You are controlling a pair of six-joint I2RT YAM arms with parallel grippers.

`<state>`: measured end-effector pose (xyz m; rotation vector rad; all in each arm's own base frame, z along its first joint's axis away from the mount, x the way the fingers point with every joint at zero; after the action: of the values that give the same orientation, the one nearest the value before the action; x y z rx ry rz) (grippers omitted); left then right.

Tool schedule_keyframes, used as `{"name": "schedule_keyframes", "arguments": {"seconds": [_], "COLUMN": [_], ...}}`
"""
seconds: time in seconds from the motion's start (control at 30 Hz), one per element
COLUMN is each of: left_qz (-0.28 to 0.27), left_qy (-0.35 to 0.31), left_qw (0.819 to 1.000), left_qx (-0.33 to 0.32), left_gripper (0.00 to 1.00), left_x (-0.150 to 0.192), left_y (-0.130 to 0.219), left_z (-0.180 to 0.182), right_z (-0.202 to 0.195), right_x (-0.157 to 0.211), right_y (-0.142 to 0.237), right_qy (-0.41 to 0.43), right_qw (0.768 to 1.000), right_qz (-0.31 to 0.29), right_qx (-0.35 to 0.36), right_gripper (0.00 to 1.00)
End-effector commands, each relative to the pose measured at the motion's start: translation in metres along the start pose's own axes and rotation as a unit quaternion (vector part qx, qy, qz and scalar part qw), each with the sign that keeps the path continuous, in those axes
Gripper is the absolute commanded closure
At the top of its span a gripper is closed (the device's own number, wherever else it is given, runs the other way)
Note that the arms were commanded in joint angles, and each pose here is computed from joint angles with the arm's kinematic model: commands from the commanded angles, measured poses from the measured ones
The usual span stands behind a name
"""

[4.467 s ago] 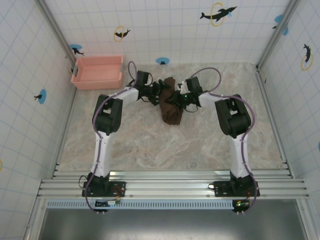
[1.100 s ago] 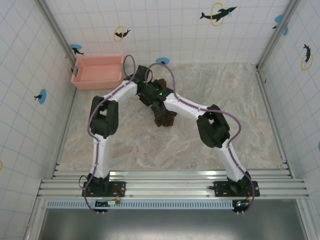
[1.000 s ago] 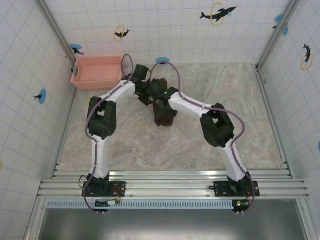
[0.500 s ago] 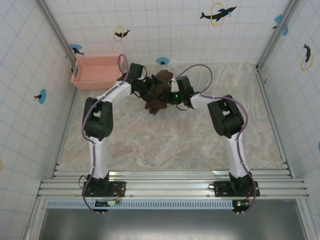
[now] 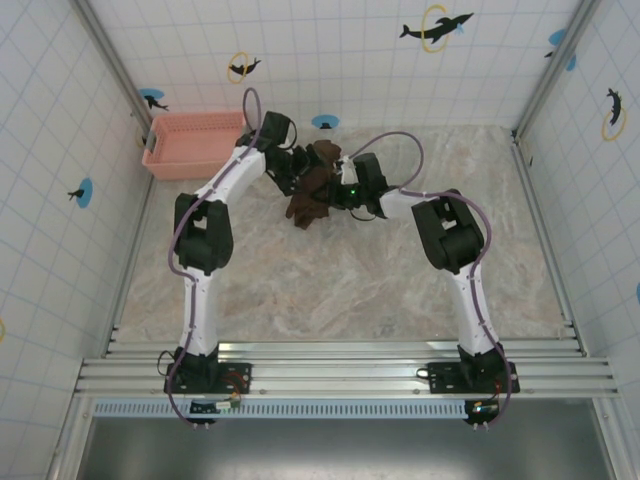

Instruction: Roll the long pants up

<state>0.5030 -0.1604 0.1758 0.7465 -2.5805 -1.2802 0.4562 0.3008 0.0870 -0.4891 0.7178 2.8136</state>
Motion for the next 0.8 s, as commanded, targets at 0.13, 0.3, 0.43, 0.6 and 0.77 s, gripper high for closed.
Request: {"name": "schedule_keyframes", "arguments": {"seconds": [0.13, 0.3, 0.43, 0.6, 0.77], "left_qz": [-0.041, 0.005, 0.023, 0.04, 0.048], "left_qy": [-0.087, -0.097, -0.104, -0.106, -0.113], "left_qw": [0.988, 0.982, 0.979, 0.981, 0.985], "left_qx": [-0.121, -0.163, -0.173, -0.157, -0.12], "left_gripper": [0.03, 0.03, 0.03, 0.02, 0.03], "left_x": [-0.017, -0.015, -0.012, -0.008, -0.003], "left_y": [0.019, -0.006, -0.017, -0.033, -0.045], "left_z": [0.02, 0.043, 0.054, 0.058, 0.047], "right_z": [-0.065, -0.069, -0.071, -0.071, -0.073], "right_x": [0.084, 0.085, 0.084, 0.084, 0.083], "right_y": [-0.022, -0.022, -0.022, -0.022, -0.022], "right_qy": [-0.135, -0.141, -0.141, -0.141, -0.142], "right_qw": [0.978, 0.977, 0.977, 0.976, 0.975], "right_qz": [0.141, 0.144, 0.145, 0.149, 0.153], "right_qx": [0.074, 0.075, 0.071, 0.072, 0.076], "right_gripper": [0.9, 0.9, 0.9, 0.9, 0.9]}}
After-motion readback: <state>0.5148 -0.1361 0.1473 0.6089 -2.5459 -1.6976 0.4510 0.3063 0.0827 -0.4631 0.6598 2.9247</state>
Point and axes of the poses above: each hand's point on the last joint's axis, 136 mm out from that joint toward the fingers, its own y axis back along the fingers, its own z axis along the line the jaws close on, x = y × z, the point moved 7 cm from there along y, back along the fingers, and after that the axes turned 2 degrees about -y, right-handed, at the moved point
